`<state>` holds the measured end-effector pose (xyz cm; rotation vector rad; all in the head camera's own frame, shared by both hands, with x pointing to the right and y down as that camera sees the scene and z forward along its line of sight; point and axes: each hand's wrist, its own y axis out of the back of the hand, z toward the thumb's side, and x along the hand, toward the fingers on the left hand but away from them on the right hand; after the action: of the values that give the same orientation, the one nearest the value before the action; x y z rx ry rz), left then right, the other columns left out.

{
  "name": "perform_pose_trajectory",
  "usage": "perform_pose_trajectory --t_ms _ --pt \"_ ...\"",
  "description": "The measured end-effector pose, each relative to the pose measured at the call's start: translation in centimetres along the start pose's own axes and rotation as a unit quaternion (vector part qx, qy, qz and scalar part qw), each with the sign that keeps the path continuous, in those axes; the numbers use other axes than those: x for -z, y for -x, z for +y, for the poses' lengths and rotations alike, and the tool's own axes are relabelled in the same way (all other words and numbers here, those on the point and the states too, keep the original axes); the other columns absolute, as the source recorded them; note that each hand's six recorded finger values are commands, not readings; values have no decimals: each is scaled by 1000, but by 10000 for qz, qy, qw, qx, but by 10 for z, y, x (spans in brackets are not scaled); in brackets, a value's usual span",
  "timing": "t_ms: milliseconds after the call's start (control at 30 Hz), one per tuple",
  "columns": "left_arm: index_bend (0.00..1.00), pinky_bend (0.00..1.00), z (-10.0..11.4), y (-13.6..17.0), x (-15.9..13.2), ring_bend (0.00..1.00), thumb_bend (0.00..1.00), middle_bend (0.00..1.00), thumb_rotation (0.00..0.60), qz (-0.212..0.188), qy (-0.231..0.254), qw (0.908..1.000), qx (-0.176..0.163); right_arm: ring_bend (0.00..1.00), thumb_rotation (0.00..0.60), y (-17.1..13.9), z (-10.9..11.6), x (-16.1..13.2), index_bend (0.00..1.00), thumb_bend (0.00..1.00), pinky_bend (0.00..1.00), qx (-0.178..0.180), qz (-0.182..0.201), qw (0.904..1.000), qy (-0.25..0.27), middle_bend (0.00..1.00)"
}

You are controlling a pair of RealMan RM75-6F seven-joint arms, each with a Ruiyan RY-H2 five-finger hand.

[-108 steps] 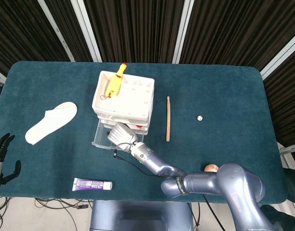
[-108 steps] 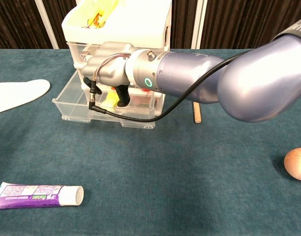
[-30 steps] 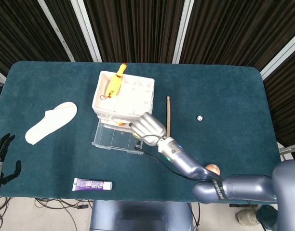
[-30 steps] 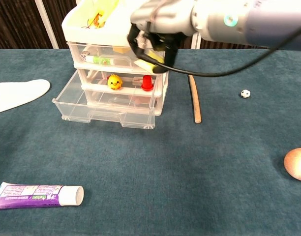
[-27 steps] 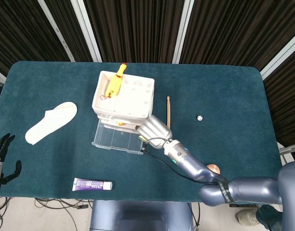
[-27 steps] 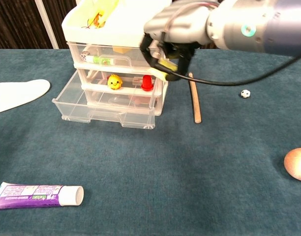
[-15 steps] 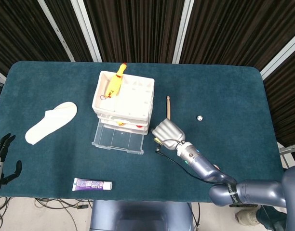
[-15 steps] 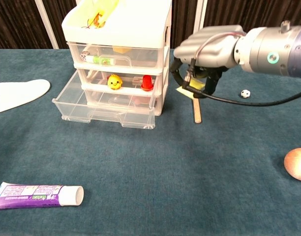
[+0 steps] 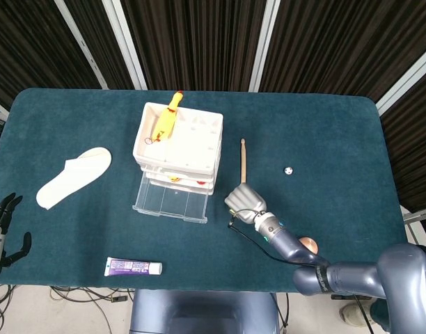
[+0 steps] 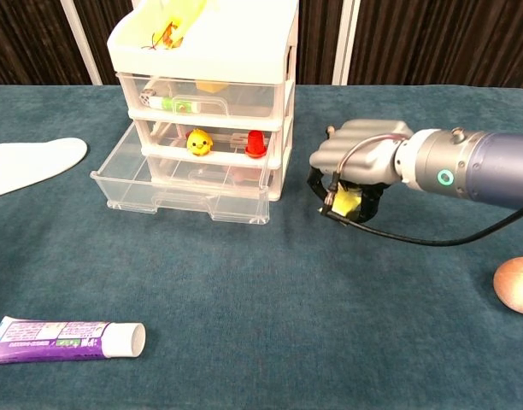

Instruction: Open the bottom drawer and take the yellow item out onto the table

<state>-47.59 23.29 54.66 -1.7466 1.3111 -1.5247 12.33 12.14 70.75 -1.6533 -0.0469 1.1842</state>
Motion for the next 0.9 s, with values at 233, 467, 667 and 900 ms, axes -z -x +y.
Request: perform_pose_trajectory --t_ms 233,467,667,900 --pt "20 0 0 0 0 0 514 0 600 6 2 10000 7 1000 600 2 -8 0 222 125 1000 -161 -40 9998 49 1000" --pt "20 0 0 0 1 0 514 0 600 15 -6 10000 11 1000 600 -7 8 6 206 125 1000 -194 -142 9995 191 1000" --pt "20 0 0 0 0 0 514 0 600 7 -17 10000 5 1000 600 -30 41 28 234 127 1000 15 -355 9985 411 1000" --pt "20 0 0 0 0 0 514 0 600 0 -28 10000 -3 728 600 -86 70 70 220 130 685 181 -892 9910 983 728"
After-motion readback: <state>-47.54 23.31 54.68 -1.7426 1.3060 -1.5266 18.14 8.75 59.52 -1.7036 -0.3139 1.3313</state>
